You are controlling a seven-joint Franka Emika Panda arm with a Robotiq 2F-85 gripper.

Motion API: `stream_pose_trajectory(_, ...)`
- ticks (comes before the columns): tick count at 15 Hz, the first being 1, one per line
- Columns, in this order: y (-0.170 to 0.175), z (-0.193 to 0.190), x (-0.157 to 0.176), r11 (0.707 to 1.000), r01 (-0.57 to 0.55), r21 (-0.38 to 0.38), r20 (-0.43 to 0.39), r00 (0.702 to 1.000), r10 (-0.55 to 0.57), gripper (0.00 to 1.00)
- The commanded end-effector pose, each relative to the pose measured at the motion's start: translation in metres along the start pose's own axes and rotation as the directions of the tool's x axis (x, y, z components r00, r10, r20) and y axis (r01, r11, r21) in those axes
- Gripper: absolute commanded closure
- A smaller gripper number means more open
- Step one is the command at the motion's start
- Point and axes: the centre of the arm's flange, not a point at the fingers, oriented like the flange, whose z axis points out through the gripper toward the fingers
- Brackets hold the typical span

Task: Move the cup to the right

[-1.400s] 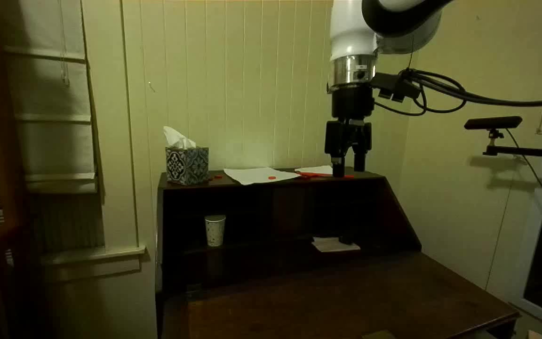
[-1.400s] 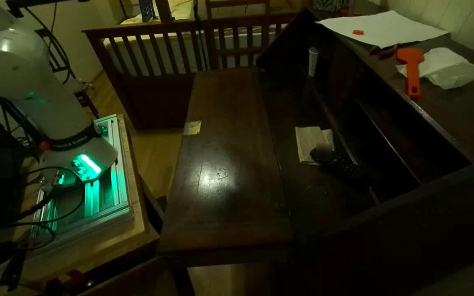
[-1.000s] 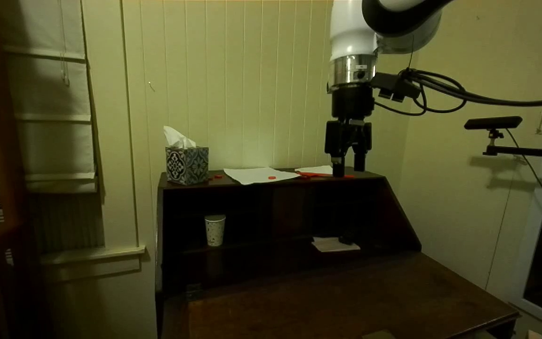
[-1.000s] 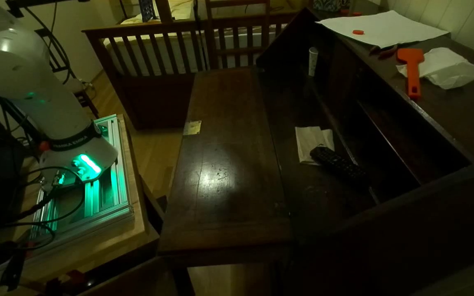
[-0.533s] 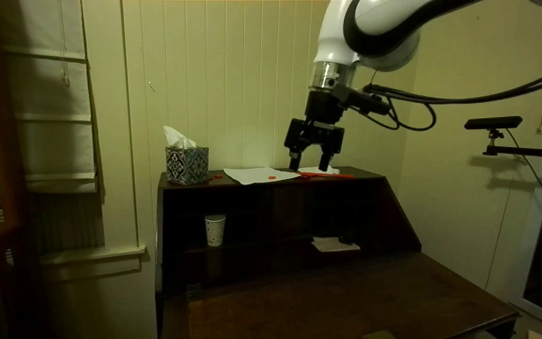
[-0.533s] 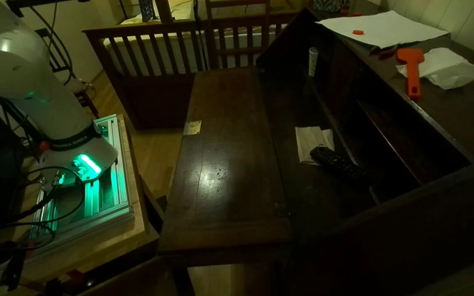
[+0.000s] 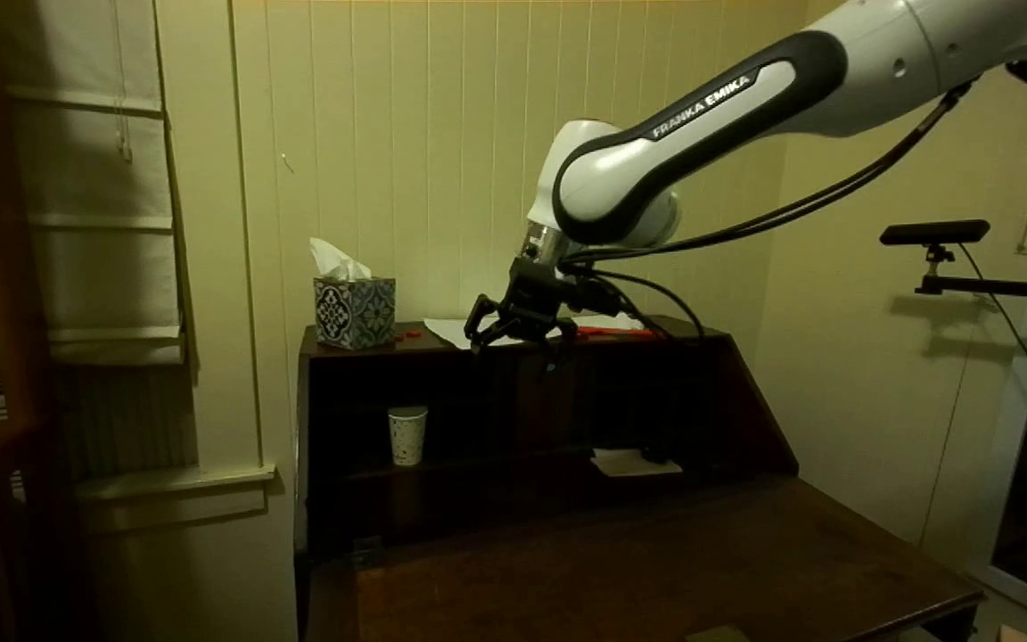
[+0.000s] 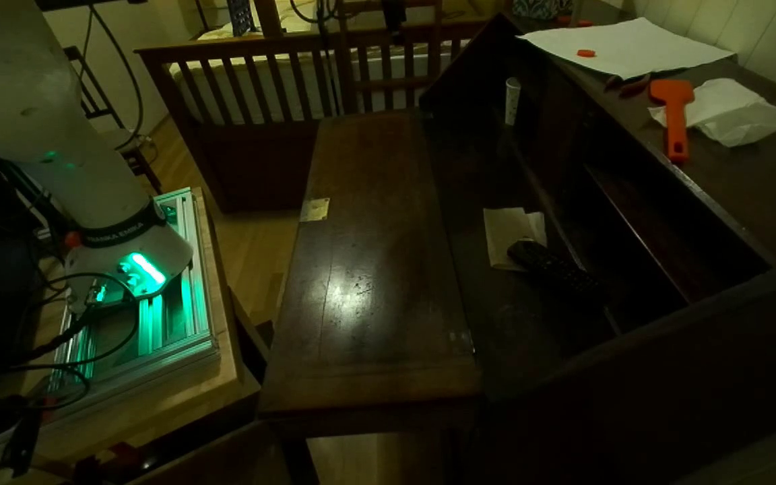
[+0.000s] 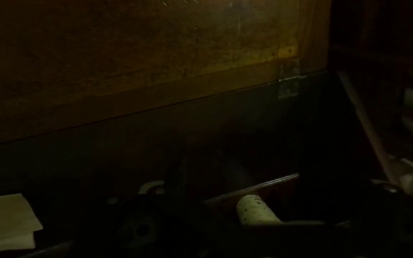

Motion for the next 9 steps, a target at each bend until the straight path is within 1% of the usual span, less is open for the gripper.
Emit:
stream_pose_trajectory(1,-0.024,0.049,0.043,0.980,-0.198,0.023,-0.025,0.980,0.198,0.00)
stream_pose_trajectory(4,-0.032,0.085,0.068,0.938,-0.344,0.037,-0.049,0.937,0.345,0.00)
stream_pose_trajectory(5,-0.037,0.097,0.076,0.921,-0.389,0.034,-0.064,0.918,0.390,0.00)
stream_pose_trajectory(6,-0.038,0.109,0.083,0.904,-0.427,0.029,-0.101,0.898,0.427,0.00)
stream_pose_trajectory(7,-0.043,0.120,0.087,0.878,-0.477,0.038,-0.079,0.874,0.479,0.00)
stream_pose_trajectory(8,-0.014,0.098,0.066,0.921,-0.390,0.018,-0.061,0.919,0.390,0.00)
stream_pose_trajectory(9,-0.018,0.108,0.070,0.908,-0.418,0.017,-0.065,0.906,0.418,0.00)
